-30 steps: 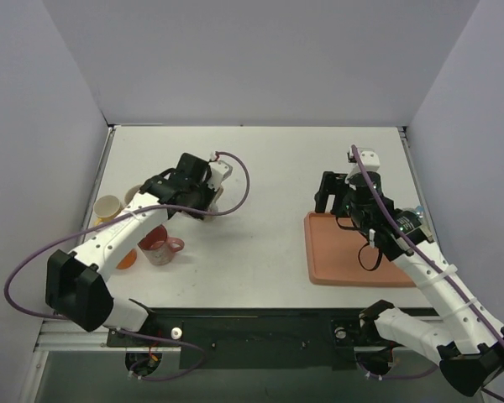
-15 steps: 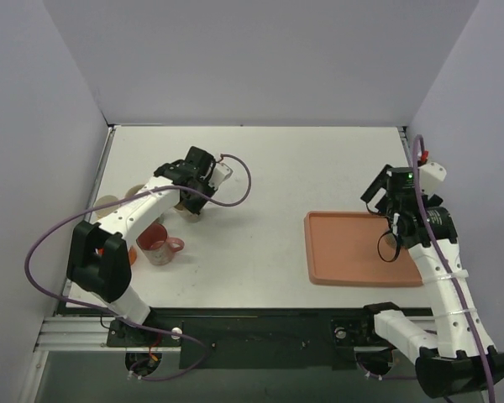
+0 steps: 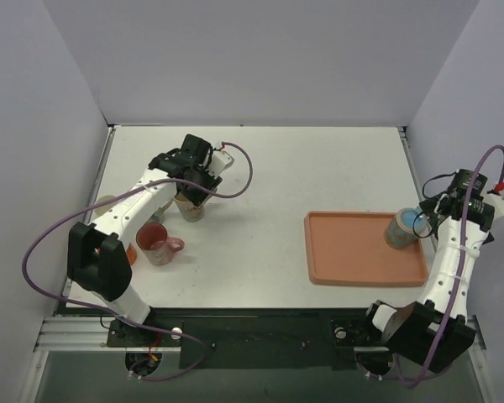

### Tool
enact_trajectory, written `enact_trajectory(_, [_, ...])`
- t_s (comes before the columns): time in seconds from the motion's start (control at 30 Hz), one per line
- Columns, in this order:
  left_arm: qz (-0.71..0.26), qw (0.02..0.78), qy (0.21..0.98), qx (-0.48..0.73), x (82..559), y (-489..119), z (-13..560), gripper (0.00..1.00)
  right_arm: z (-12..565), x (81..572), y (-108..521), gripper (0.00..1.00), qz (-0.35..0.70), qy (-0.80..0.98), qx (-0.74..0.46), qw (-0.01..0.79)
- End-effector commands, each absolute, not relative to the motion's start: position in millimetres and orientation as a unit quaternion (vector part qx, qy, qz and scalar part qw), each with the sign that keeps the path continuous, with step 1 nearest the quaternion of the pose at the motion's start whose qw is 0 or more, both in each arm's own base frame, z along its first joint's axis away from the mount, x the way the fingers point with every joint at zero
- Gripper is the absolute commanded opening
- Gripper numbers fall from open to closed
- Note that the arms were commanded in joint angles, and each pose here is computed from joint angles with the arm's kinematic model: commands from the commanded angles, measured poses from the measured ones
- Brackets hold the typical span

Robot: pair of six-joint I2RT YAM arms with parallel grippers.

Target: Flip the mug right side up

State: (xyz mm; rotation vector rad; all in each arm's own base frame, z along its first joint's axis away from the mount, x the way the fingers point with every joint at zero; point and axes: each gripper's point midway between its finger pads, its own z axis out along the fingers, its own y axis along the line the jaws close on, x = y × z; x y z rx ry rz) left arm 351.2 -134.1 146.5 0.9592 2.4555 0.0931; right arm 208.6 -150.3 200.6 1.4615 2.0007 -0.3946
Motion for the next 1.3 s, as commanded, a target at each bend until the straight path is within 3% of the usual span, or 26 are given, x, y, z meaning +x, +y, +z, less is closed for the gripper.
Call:
enact_trajectory(0.0, [0.007,0.313,0.876,0.367,352,-142,203,0.51,191,209,-164,0.96,-0.120,0.738,0.600,0.284])
enact_trajectory(0.1, [-0.002,0.325,0.868,0.374,347,-144,219,0.52,180,216,-174,0.88,-0.094,0.735,0.613,0.276])
enact_trajectory(0.17, [-0.009,0.339,0.863,0.375,345,-146,230,0.52,171,225,-179,0.76,-0.088,0.745,0.604,0.269])
enact_trajectory(0.3, [-0.012,0.355,0.858,0.372,344,-147,242,0.52,157,247,-186,0.62,-0.070,0.764,0.585,0.263])
enact_trajectory(0.5, [-0.014,0.362,0.857,0.366,344,-147,249,0.52,137,270,-179,0.54,-0.030,0.781,0.574,0.242])
enact_trajectory(1.07, [-0.030,0.357,0.855,0.376,345,-154,245,0.52,114,236,-71,0.56,0.022,0.825,0.514,0.235])
enact_trajectory(1.27, [-0.037,0.356,0.855,0.374,344,-157,244,0.52,141,236,-83,0.77,-0.025,0.875,0.431,0.219])
